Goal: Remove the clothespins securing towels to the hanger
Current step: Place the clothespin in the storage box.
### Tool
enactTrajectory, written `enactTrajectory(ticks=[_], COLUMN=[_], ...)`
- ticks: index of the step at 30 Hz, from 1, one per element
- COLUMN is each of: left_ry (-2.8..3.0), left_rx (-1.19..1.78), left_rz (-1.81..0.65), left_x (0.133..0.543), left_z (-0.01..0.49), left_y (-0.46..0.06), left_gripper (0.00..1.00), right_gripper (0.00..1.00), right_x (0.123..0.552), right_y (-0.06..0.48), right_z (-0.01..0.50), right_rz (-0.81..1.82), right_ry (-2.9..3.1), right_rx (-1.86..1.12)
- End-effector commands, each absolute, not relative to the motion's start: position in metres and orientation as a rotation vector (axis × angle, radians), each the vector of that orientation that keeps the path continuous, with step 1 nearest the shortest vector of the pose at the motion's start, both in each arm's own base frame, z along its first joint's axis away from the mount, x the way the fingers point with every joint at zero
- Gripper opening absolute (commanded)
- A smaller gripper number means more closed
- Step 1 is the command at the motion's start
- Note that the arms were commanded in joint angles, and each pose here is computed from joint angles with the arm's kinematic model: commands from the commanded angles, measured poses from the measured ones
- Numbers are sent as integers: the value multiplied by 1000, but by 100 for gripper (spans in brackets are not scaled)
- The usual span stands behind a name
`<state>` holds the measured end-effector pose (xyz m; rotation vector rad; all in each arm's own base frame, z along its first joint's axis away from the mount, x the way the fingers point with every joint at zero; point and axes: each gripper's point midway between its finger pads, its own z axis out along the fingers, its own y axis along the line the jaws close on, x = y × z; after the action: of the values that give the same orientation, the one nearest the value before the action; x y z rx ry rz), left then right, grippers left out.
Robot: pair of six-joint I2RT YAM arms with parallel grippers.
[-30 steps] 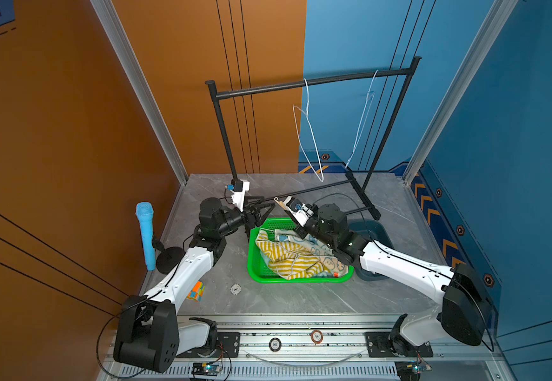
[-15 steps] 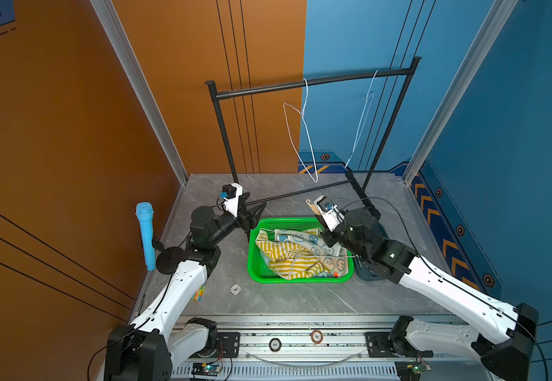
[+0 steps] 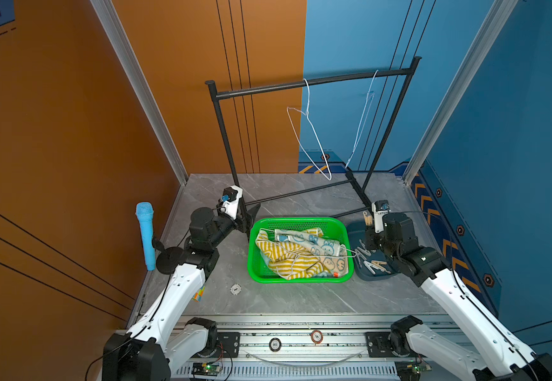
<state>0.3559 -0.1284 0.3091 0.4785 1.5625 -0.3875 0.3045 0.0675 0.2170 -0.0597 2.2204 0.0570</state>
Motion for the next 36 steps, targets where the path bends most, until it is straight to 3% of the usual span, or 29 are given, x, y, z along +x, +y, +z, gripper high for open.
enactTrajectory(ticks=[1, 8, 19, 22, 28, 36], left_ry=[1580, 1588, 1603, 1605, 1604, 1607], left_rx=[480, 480, 483, 484, 486, 485], left_rz=[-349, -346, -348, -350, -354, -366], left_x=[357, 358, 361, 361, 360, 361], left_z=[302, 299, 294, 293, 294, 293], left_y=[-123, -123, -124, -124, -125, -126], left_gripper=[77, 77, 77, 78, 78, 78], right_gripper=[0, 1, 23, 33, 49, 50], right_x=[303, 312, 319, 319, 319, 321], right_y=[55, 31, 16, 14, 11, 21], right_z=[186, 143, 100, 97, 107, 159], right_rz=[96, 78, -10, -19, -33, -25], right_ry=[2318, 2406, 2502, 2508, 2491, 2333], right_rx=[42, 158, 215, 221, 209, 81])
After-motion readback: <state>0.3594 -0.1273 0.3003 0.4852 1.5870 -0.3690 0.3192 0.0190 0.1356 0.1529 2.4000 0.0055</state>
